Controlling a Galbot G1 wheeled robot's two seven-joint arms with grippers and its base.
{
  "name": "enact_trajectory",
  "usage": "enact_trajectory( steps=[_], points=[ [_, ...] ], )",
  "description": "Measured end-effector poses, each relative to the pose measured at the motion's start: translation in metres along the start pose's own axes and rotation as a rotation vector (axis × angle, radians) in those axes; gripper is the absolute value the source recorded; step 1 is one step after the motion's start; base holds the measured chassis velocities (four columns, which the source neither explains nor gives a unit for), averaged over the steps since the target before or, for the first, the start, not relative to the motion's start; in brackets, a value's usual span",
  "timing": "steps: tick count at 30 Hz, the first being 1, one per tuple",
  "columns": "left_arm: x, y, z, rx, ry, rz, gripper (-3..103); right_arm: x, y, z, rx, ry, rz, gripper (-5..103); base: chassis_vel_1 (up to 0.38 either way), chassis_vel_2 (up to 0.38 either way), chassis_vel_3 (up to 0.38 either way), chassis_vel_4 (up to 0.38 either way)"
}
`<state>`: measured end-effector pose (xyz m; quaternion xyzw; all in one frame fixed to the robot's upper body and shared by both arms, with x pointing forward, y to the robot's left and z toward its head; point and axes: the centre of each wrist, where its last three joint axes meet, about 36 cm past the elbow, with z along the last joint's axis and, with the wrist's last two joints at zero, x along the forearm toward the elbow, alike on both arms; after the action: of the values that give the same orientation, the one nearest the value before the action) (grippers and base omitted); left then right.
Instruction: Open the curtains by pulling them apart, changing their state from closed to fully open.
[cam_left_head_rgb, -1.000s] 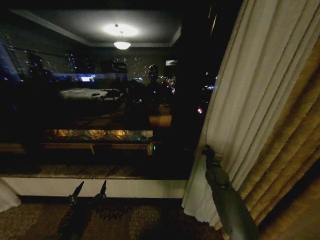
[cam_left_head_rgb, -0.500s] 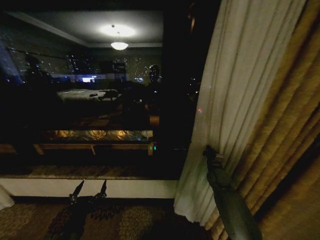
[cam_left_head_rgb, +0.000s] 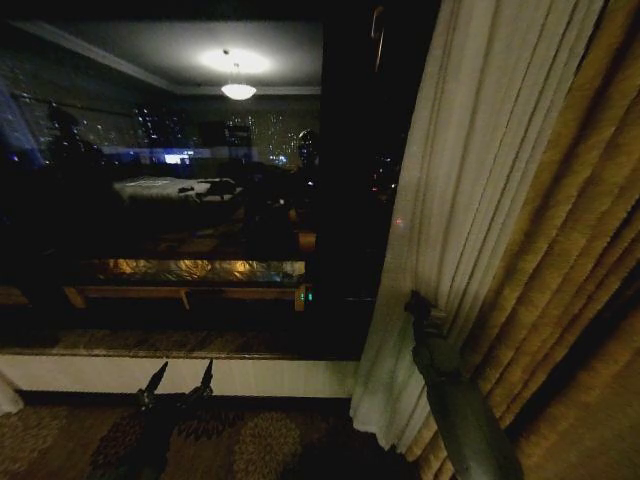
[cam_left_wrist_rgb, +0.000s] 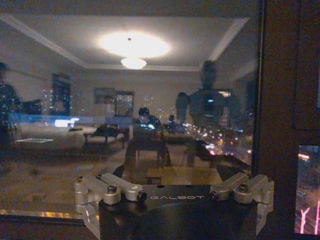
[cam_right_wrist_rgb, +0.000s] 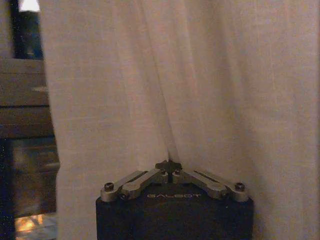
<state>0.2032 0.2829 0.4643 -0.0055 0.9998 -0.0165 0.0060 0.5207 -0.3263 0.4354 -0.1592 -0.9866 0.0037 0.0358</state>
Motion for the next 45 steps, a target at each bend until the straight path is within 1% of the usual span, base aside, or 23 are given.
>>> enact_trajectory(
  steps=[2, 4, 6, 8, 11, 12, 15, 18, 19, 20, 22, 23, 27, 30, 33, 35, 36, 38, 39, 42, 43, 44, 45],
  points=[
    [0.000, 0.000, 0.000, 0.000, -0.002, 0.000, 100, -0.007, -0.009, -0.001, -0.003, 0.005, 0.049, 0, 0.000, 0.000, 0.000, 0.000],
    [0.000, 0.000, 0.000, 0.000, -0.003, 0.000, 100, -0.009, -0.012, -0.001, -0.005, 0.007, 0.064, 0, 0.000, 0.000, 0.000, 0.000],
    [0.000, 0.000, 0.001, 0.001, -0.004, -0.001, 100, -0.016, -0.023, -0.002, -0.006, 0.011, 0.108, 0, 0.000, 0.000, 0.000, 0.000],
    [0.000, 0.000, 0.001, 0.001, -0.004, -0.001, 100, -0.017, -0.026, -0.002, -0.006, 0.013, 0.118, 0, 0.000, 0.000, 0.000, 0.000],
    [0.000, 0.001, 0.003, 0.003, -0.006, -0.002, 100, -0.027, -0.043, -0.004, -0.008, 0.018, 0.183, 0, 0.000, 0.000, 0.000, 0.000],
    [0.000, 0.001, 0.003, 0.003, -0.006, -0.002, 100, -0.027, -0.043, -0.004, -0.008, 0.018, 0.183, 0, 0.000, 0.000, 0.000, 0.000],
    [0.000, 0.002, 0.003, 0.004, -0.008, -0.004, 100, -0.036, -0.063, -0.006, -0.012, 0.023, 0.248, 0, 0.000, 0.000, 0.000, 0.000],
    [0.000, 0.002, 0.003, 0.005, -0.009, -0.004, 100, -0.040, -0.071, -0.007, -0.013, 0.025, 0.271, 0, 0.000, 0.000, 0.000, 0.000],
    [0.000, 0.003, 0.004, 0.008, -0.011, -0.005, 100, -0.045, -0.083, -0.008, -0.014, 0.030, 0.309, 0, 0.000, 0.000, 0.000, 0.000],
    [-0.001, 0.003, 0.004, 0.009, -0.012, -0.005, 100, -0.047, -0.089, -0.007, -0.014, 0.035, 0.330, 0, 0.000, 0.000, 0.000, 0.000],
    [-0.001, 0.003, 0.004, 0.010, -0.012, -0.006, 100, -0.048, -0.092, -0.007, -0.013, 0.036, 0.338, 0, 0.000, 0.000, 0.000, 0.000],
    [-0.001, 0.003, 0.004, 0.011, -0.012, -0.006, 100, -0.050, -0.098, -0.006, -0.015, 0.039, 0.358, 0, 0.000, 0.000, 0.000, 0.000],
    [-0.001, 0.002, 0.004, 0.012, -0.013, -0.005, 100, -0.051, -0.103, -0.003, -0.014, 0.034, 0.379, 0, 0.000, 0.000, 0.000, 0.000],
    [-0.001, 0.002, 0.005, 0.014, -0.013, -0.003, 100, -0.044, -0.099, 0.002, 0.003, 0.031, 0.355, 0, 0.000, 0.000, 0.000, 0.000],
    [-0.001, 0.001, 0.005, 0.016, -0.014, -0.002, 100, -0.016, -0.076, 0.006, 0.023, 0.029, 0.223, 0, 0.000, 0.000, 0.000, 0.000],
    [-0.001, 0.001, 0.005, 0.016, -0.014, -0.001, 100, -0.013, -0.073, 0.007, 0.024, 0.028, 0.210, 0, 0.000, 0.000, 0.000, 0.000],
    [-0.001, 0.001, 0.004, 0.015, -0.015, -0.001, 100, 0.001, -0.060, 0.009, 0.022, 0.029, 0.166, -1, 0.000, 0.000, 0.000, 0.000],
    [-0.002, 0.001, 0.003, 0.014, -0.018, -0.001, 100, 0.019, -0.047, 0.011, 0.023, 0.029, 0.109, 9, 0.000, 0.000, 0.000, 0.000],
    [-0.002, 0.001, 0.003, 0.014, -0.018, -0.001, 100, 0.019, -0.047, 0.011, 0.023, 0.029, 0.109, 9, 0.000, 0.000, 0.000, 0.000],
    [-0.002, 0.001, 0.002, 0.014, -0.021, -0.001, 100, 0.050, -0.033, 0.009, 0.036, 0.033, 0.012, 26, 0.000, 0.000, 0.000, 0.000],
    [-0.002, 0.001, 0.002, 0.014, -0.021, -0.001, 100, 0.060, -0.031, 0.007, 0.042, 0.036, -0.017, 26, 0.000, 0.000, 0.000, 0.000],
    [-0.002, 0.001, 0.002, 0.014, -0.021, -0.001, 100, 0.060, -0.031, 0.007, 0.042, 0.036, -0.017, 26, 0.000, 0.000, 0.000, 0.000],
    [-0.002, 0.001, 0.002, 0.014, -0.022, -0.001, 100, 0.070, -0.029, 0.006, 0.048, 0.037, -0.046, 32, 0.000, 0.000, 0.000, 0.000]
  ],
)
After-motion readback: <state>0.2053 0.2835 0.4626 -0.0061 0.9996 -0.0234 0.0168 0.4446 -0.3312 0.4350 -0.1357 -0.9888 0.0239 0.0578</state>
